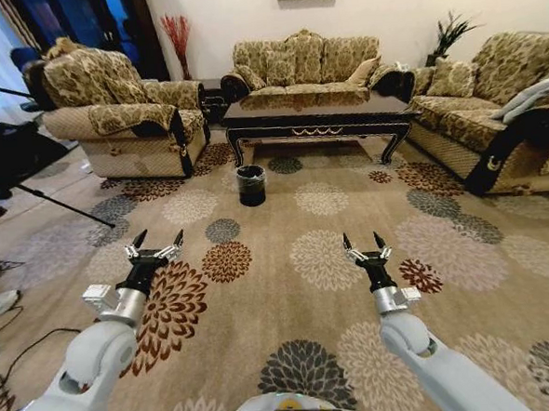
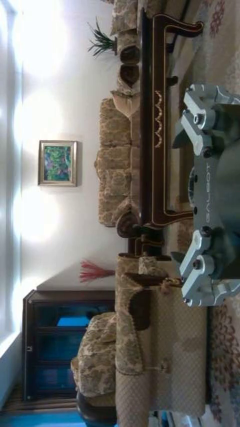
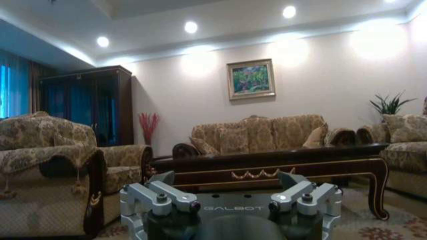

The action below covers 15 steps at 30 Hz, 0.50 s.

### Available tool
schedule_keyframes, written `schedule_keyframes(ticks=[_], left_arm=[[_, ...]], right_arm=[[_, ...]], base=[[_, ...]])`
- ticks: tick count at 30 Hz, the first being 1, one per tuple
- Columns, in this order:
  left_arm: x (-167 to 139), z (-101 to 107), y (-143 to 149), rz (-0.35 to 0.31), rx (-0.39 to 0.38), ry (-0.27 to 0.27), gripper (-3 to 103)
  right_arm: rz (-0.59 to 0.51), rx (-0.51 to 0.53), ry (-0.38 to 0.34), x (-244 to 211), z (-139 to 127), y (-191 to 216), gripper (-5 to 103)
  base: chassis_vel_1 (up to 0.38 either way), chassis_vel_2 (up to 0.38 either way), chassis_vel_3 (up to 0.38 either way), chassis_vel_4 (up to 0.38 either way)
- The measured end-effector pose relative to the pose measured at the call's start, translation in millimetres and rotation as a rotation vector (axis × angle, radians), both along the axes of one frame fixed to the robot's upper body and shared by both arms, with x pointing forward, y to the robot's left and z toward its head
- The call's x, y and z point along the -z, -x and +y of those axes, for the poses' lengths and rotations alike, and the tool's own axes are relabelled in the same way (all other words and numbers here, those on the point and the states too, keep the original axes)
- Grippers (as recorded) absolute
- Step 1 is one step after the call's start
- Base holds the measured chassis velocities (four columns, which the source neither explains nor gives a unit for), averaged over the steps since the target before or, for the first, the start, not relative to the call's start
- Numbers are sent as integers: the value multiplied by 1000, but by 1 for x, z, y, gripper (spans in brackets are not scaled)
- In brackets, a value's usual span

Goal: Move to the front of the table and pick up the trash from the floor, then place it into the trash bin.

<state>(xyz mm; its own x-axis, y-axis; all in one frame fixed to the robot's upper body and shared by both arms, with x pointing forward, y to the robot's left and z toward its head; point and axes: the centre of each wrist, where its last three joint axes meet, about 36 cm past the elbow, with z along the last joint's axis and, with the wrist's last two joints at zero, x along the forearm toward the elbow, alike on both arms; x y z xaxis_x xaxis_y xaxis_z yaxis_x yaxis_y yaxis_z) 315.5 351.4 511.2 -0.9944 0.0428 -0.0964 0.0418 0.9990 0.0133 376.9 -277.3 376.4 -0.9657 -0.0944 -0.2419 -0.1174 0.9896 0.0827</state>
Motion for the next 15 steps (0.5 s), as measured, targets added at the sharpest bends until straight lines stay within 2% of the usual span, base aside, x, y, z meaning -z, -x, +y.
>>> schedule_keyframes(ticks=[15], left_arm=[[0,0,0,0,0,0,100]], right_arm=[[0,0,0,0,0,0,100]], base=[[-5,2,6,-5]])
